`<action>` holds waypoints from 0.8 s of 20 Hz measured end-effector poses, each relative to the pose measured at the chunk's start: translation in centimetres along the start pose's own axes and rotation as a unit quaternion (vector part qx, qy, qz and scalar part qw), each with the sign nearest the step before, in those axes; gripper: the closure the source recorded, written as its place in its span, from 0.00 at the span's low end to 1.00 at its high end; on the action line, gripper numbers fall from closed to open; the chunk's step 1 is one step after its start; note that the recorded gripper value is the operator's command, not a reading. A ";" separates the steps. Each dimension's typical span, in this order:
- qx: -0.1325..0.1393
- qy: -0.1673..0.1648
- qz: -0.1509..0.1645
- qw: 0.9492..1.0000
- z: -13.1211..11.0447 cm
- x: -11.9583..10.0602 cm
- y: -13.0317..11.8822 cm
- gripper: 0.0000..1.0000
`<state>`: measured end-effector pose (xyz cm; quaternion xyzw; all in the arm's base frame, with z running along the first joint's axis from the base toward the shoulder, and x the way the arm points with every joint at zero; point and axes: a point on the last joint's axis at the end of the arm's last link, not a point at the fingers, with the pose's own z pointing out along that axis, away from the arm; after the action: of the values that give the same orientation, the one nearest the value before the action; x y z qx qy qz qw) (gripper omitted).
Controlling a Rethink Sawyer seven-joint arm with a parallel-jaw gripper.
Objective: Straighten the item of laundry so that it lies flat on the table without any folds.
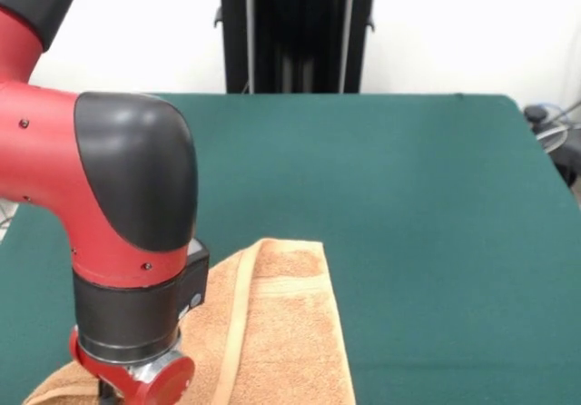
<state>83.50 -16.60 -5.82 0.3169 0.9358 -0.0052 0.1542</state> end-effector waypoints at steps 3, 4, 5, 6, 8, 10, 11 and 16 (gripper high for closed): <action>-0.002 0.015 0.011 1.000 -0.3 0.7 -0.1 0.00; -0.003 0.017 0.013 1.000 -0.3 0.7 -0.1 0.00; -0.005 0.022 0.018 1.000 -0.5 0.9 -0.1 0.00; -0.006 0.026 0.021 0.999 -0.6 1.1 -0.1 0.00; -0.009 0.033 0.028 0.999 -0.7 1.4 0.0 0.00; -0.008 0.037 0.032 0.999 -0.8 1.6 -0.1 0.00; -0.007 0.043 0.036 0.998 -0.9 1.9 -0.1 0.00; -0.005 0.050 0.043 0.998 -1.1 2.2 0.0 0.00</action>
<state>81.53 -15.16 -5.45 0.3560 0.9278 0.0221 0.1093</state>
